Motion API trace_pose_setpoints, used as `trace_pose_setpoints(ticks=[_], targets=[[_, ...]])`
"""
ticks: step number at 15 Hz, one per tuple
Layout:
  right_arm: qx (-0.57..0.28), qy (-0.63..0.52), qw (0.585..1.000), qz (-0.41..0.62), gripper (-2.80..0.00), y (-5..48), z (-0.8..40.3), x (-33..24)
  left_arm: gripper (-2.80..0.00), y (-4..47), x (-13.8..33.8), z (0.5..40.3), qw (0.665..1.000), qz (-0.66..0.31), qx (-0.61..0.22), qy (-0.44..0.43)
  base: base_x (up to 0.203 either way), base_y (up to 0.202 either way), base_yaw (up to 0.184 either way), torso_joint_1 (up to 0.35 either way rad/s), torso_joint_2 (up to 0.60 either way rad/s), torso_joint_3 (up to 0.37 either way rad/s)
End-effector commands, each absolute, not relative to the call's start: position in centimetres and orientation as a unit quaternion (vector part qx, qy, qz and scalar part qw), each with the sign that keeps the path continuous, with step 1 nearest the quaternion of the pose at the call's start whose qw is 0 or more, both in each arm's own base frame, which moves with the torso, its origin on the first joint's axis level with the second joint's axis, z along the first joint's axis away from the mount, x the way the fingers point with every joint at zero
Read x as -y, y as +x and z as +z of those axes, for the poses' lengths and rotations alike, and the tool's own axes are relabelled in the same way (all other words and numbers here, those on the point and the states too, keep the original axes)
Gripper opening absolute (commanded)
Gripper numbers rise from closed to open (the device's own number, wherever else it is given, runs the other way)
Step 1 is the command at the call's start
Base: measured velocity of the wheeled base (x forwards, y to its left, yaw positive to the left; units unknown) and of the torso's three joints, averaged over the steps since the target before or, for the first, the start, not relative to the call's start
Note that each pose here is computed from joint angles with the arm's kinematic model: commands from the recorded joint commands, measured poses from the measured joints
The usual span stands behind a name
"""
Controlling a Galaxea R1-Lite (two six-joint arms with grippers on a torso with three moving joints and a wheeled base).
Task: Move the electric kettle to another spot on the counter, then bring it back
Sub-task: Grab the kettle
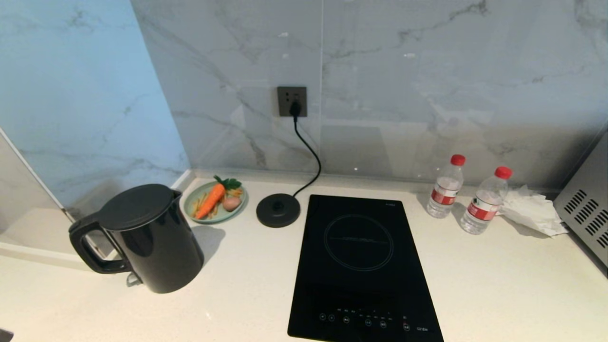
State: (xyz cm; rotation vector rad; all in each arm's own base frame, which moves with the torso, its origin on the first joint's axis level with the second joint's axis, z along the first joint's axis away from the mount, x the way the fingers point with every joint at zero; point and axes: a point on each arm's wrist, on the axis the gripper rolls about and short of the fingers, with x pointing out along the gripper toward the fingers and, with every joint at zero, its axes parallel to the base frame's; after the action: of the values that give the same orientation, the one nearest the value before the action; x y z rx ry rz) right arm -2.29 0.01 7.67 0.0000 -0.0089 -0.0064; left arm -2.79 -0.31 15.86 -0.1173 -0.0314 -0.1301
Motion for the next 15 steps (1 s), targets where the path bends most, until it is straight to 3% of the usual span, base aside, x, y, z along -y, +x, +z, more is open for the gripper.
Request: trace_pose_setpoints(ticks=[1,7,10,12,15], targets=[[0.005,-0.001,1.000,-0.003,-2.80,-2.3,7.7,0.0,-2.80,0.0,0.3,18.2,0.995,-0.063,-0.047,-0.061,0.000,0.000,0.000,0.000,0.00,0.000],[0.005,0.000,1.000,-0.003,-2.80,-2.3,7.7,0.0,-2.80,10.9,0.2,21.1,0.986,-0.044,-0.152,-0.055,0.000,0.000,0.000,0.000,0.00,0.000],[0.005,0.000,1.000,-0.003,-2.80,-2.3,7.7,0.0,-2.80,15.3,1.1,19.8,0.977,-0.012,-0.203,-0.067,0.000,0.000,0.000,0.000,0.00,0.000],[0.005,0.000,1.000,-0.003,-2.80,-2.3,7.7,0.0,-2.80,17.4,1.4,18.5,0.975,0.085,-0.196,-0.068,0.000,0.000,0.000,0.000,0.00,0.000],[0.005,-0.001,1.000,-0.003,-2.80,-2.3,7.7,0.0,-2.80,16.8,1.2,15.7,0.969,0.135,-0.194,-0.065,0.000,0.000,0.000,0.000,0.00,0.000]])
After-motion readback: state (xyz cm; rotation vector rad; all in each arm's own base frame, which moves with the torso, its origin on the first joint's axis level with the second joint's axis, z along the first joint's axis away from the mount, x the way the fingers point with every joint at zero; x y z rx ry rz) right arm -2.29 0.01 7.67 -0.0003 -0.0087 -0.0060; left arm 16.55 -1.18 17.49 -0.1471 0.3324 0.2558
